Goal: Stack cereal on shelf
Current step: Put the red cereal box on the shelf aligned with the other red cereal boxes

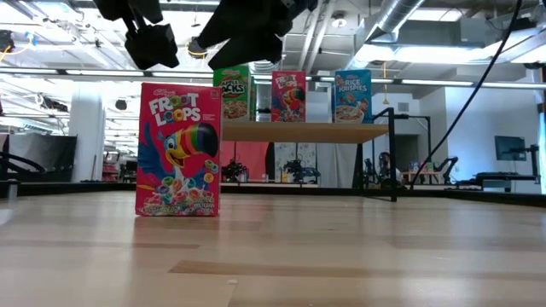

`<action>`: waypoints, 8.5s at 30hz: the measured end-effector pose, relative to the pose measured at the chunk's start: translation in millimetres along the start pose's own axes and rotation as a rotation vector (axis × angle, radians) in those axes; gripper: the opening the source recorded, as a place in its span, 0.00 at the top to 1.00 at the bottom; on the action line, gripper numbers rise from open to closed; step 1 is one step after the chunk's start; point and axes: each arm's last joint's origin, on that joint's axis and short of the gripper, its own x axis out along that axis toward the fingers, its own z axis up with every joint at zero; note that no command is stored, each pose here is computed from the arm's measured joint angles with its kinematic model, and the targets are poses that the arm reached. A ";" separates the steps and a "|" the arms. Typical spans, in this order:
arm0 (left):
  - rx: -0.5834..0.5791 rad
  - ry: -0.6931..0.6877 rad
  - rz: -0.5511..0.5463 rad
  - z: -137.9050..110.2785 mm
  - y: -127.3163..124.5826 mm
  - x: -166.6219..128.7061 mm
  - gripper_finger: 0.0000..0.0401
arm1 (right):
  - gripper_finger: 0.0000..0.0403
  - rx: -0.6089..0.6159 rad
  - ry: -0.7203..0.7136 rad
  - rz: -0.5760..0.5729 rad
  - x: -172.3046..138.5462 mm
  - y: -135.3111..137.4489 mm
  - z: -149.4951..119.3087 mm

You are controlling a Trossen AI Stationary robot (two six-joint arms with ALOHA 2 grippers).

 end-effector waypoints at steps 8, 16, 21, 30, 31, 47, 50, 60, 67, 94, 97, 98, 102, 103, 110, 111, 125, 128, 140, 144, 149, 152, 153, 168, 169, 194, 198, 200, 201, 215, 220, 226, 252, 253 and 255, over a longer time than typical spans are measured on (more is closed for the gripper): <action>0.000 0.006 0.007 -0.7 0.4 0.1 0.31 | 0.33 -0.093 0.011 0.033 30.3 6.7 -12.9; -0.026 0.021 0.045 -2.9 2.3 0.0 0.31 | 0.33 -0.114 0.018 0.043 29.5 10.5 -14.2; -0.033 0.020 0.063 -3.3 3.0 -0.1 0.31 | 0.33 -0.117 0.048 0.045 29.6 11.5 -17.4; -0.034 0.004 0.098 -2.8 4.0 -0.2 0.31 | 0.33 -0.097 0.073 0.055 29.3 14.5 -20.2; -0.035 0.000 0.106 -2.7 4.1 -0.2 0.31 | 0.33 -0.098 0.081 0.054 29.2 14.3 -21.0; -0.039 -0.003 0.112 -2.6 4.4 -0.2 0.31 | 0.33 -0.106 0.073 0.055 26.5 14.8 -19.1; -0.020 -0.002 0.112 -2.6 4.4 -0.2 0.31 | 0.33 -0.106 0.066 0.050 25.1 14.9 -18.0; -0.019 -0.002 0.112 -2.7 4.3 -0.2 0.31 | 0.33 -0.100 0.080 0.043 30.4 12.7 -21.0; -0.018 -0.001 0.112 -2.7 4.4 -0.2 0.31 | 0.33 -0.094 0.098 0.048 34.8 10.8 -24.3; -0.021 -0.002 0.112 -2.6 4.4 -0.2 0.31 | 0.33 -0.103 0.094 0.062 29.0 13.5 -13.8; -0.021 -0.002 0.112 -2.7 4.4 -0.2 0.31 | 0.33 -0.104 0.113 0.060 28.9 13.2 -15.6; -0.021 -0.002 0.112 -2.6 4.4 -0.2 0.31 | 0.33 -0.104 0.111 0.060 28.9 13.2 -15.4; -0.021 -0.002 0.112 -2.7 4.3 -0.2 0.31 | 0.33 -0.103 0.102 0.060 29.0 13.0 -14.3; -0.021 -0.001 0.112 -2.7 4.4 -0.2 0.31 | 0.33 -0.103 0.102 0.060 29.0 12.5 -14.3; -0.021 -0.001 0.112 -2.7 4.4 -0.2 0.31 | 0.33 -0.103 0.103 0.056 29.1 10.7 -14.2; -0.021 -0.002 0.112 -2.7 4.3 -0.2 0.31 | 0.33 -0.106 0.103 0.053 29.2 9.3 -14.0; -0.021 -0.002 0.112 -2.6 4.4 -0.2 0.31 | 0.31 -0.117 0.078 0.056 29.7 6.4 -11.1; -0.021 -0.002 0.112 -2.6 4.4 -0.2 0.31 | 0.23 -0.117 0.078 0.056 29.7 6.3 -11.1; -0.021 -0.002 0.112 -2.7 4.3 -0.2 0.31 | 0.04 -0.080 0.085 0.051 29.8 4.2 -11.3; -0.022 -0.002 0.111 -2.7 4.3 -0.2 0.31 | 0.04 -0.080 0.105 0.050 29.6 4.4 -13.2; -0.021 -0.002 0.111 -2.6 4.3 -0.2 0.31 | 0.03 -0.062 0.109 0.048 32.2 4.3 -17.4; -0.022 -0.002 0.112 -2.5 4.3 -0.3 0.31 | 0.02 -0.058 0.117 0.048 32.8 5.0 -19.3; -0.022 -0.002 0.111 -2.5 4.3 -0.3 0.31 | 0.02 -0.059 0.116 0.049 32.8 5.9 -19.3; -0.022 -0.002 0.111 -2.5 4.3 -0.4 0.31 | 0.03 -0.067 0.130 0.001 35.9 8.1 -28.0; -0.022 -0.002 0.111 -2.5 4.3 -0.4 0.31 | 0.04 -0.068 0.127 0.002 35.7 8.9 -27.6; -0.022 -0.002 0.111 -2.6 4.2 -0.4 0.31 | 0.37 -0.070 0.121 0.005 35.5 9.9 -27.0; -0.022 -0.002 0.111 -2.5 4.2 -0.4 0.31 | 0.40 -0.070 0.121 0.005 35.5 9.9 -27.0; -0.022 -0.002 0.111 -2.5 4.3 -0.4 0.31 | 0.43 -0.070 0.121 0.005 35.5 9.9 -27.0; -0.022 -0.002 0.111 -2.6 4.3 -0.4 0.31 | 0.44 -0.071 0.121 0.005 35.5 9.7 -27.0; -0.022 -0.002 0.111 -2.6 4.3 -0.3 0.31 | 0.48 -0.075 0.156 0.001 29.9 9.1 -26.4; -0.022 -0.002 0.111 -2.5 4.3 -0.4 0.31 | 0.48 -0.090 0.220 -0.005 19.6 9.4 -16.9; -0.022 -0.002 0.111 -2.5 4.2 -0.4 0.31 | 0.48 -0.121 0.287 -0.014 5.6 5.8 -4.6; -0.022 -0.002 0.111 -2.6 4.2 -0.4 0.31 | 0.48 -0.154 0.212 -0.162 -133.3 -61.8 45.8; -0.021 -0.001 0.112 -2.7 4.3 -0.4 0.31 | 0.48 -0.152 0.182 -0.179 -141.7 -67.0 48.8; -0.022 -0.001 0.111 -2.6 4.3 -0.4 0.31 | 0.48 -0.143 0.132 -0.204 -158.2 -77.1 53.1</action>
